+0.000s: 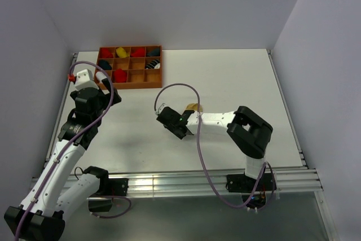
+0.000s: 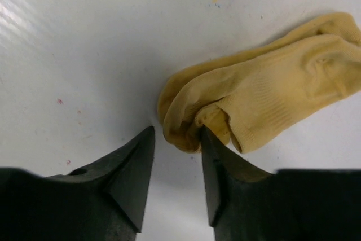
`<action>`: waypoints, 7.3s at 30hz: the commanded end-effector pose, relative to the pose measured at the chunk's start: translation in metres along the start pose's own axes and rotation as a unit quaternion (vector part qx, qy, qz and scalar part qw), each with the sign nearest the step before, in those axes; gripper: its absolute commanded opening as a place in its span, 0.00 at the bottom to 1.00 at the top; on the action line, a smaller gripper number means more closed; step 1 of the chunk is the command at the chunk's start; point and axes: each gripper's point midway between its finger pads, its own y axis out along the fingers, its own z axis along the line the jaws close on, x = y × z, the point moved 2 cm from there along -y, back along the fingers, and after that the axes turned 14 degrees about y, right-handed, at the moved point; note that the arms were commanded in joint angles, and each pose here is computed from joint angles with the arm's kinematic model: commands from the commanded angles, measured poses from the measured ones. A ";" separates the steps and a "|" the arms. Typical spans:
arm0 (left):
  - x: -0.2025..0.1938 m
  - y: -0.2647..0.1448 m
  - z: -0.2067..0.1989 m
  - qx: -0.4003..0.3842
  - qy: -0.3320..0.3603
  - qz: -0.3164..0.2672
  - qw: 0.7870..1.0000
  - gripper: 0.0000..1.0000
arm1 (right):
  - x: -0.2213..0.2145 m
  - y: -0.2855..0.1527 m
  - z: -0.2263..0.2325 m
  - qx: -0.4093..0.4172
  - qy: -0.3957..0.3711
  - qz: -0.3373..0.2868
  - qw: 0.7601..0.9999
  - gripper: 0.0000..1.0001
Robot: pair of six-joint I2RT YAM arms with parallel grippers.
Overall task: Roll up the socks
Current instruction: Move the sock to the center of the board, then roll the sock at the center of the board.
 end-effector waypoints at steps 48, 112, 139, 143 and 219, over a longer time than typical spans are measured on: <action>-0.168 -0.019 -0.128 -0.238 -0.089 0.257 0.932 0.88 | 0.040 0.019 0.044 0.552 0.357 0.088 0.748 0.00; -0.280 0.015 -0.157 -0.136 0.090 0.393 0.905 0.08 | 0.065 -0.006 0.033 0.436 0.284 -0.050 0.852 0.41; -0.243 0.004 -0.169 -0.169 -0.030 0.360 0.917 0.11 | 0.035 0.037 0.057 0.250 0.222 0.008 0.943 0.00; -0.221 0.001 -0.157 -0.154 -0.054 0.329 0.930 0.29 | 0.037 0.027 0.063 0.312 0.226 0.015 0.923 0.00; -0.211 0.016 -0.165 -0.178 -0.228 0.331 0.898 0.00 | 0.065 -0.012 0.042 0.385 0.238 -0.065 0.889 0.41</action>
